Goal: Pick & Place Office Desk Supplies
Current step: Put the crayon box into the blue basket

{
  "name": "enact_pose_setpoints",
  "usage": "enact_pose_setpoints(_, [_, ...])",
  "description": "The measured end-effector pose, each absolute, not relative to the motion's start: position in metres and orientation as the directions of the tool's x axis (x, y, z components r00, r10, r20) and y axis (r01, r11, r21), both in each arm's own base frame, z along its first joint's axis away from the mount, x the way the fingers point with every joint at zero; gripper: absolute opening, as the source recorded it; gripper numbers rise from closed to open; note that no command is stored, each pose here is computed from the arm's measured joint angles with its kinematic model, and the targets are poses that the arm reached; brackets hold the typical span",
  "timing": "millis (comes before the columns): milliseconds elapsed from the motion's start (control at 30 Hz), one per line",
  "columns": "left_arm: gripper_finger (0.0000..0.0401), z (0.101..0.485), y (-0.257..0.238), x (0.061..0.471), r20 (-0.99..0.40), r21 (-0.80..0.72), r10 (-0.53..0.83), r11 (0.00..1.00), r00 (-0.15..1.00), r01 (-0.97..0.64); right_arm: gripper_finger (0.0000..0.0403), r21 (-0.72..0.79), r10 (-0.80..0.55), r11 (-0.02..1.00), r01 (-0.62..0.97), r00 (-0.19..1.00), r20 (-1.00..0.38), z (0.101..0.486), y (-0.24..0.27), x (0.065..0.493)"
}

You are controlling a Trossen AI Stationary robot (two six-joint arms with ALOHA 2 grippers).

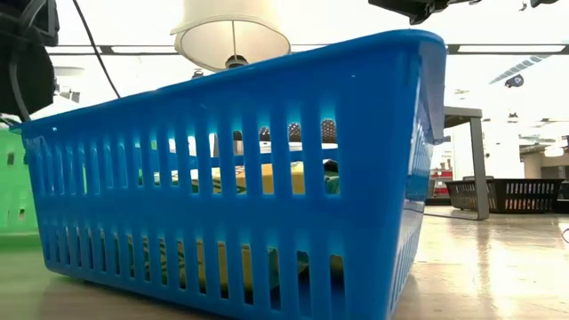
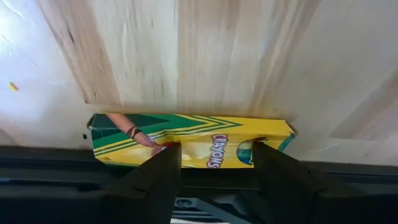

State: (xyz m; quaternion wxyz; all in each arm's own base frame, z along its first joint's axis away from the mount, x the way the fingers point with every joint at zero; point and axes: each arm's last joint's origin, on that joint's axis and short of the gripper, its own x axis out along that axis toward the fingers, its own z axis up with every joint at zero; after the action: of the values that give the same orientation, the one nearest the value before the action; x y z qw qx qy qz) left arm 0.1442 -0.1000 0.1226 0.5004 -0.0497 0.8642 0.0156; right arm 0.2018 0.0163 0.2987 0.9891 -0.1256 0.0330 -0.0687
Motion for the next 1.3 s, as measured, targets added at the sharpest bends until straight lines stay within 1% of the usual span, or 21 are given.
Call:
enact_pose_setpoints(300, [0.0204,0.124,-0.101,0.153,-0.889,-0.04,-0.094,0.991,-0.447,-0.129,0.0185,-0.253,-0.145,0.959,0.128,0.988,-0.048,0.299,0.016,0.202])
enact_pose_setpoints(467, [0.0204,0.13,-0.101,0.166,-0.921,-0.04,-0.089,0.99,-0.38,-0.136,0.0185,-0.253,-0.145,0.959,0.128,0.988,-0.048,0.299,0.016,0.202])
enact_pose_setpoints(733, [0.0204,0.141,-0.1,0.187,-0.969,-0.002,-0.035,0.991,-0.246,-0.133,0.0185,-0.253,-0.145,0.959,0.128,0.988,-0.048,0.299,0.016,0.202])
enact_pose_setpoints(1000, [0.0204,0.144,-0.099,0.188,-0.968,0.004,-0.027,0.992,-0.25,-0.125,0.0185,-0.253,-0.145,0.959,0.128,0.988,-0.048,0.299,0.016,0.202])
enact_pose_setpoints(1100, [0.0204,0.145,-0.098,0.188,-0.967,0.014,-0.032,0.985,-0.255,-0.175,0.0185,-0.253,-0.145,0.959,0.128,0.988,-0.048,0.299,0.016,0.202])
enact_pose_setpoints(1300, [0.0204,0.156,-0.095,0.184,-0.97,0.02,-0.07,0.931,-0.232,-0.365,0.0185,-0.253,-0.145,0.959,0.128,0.988,-0.048,0.299,0.016,0.202])
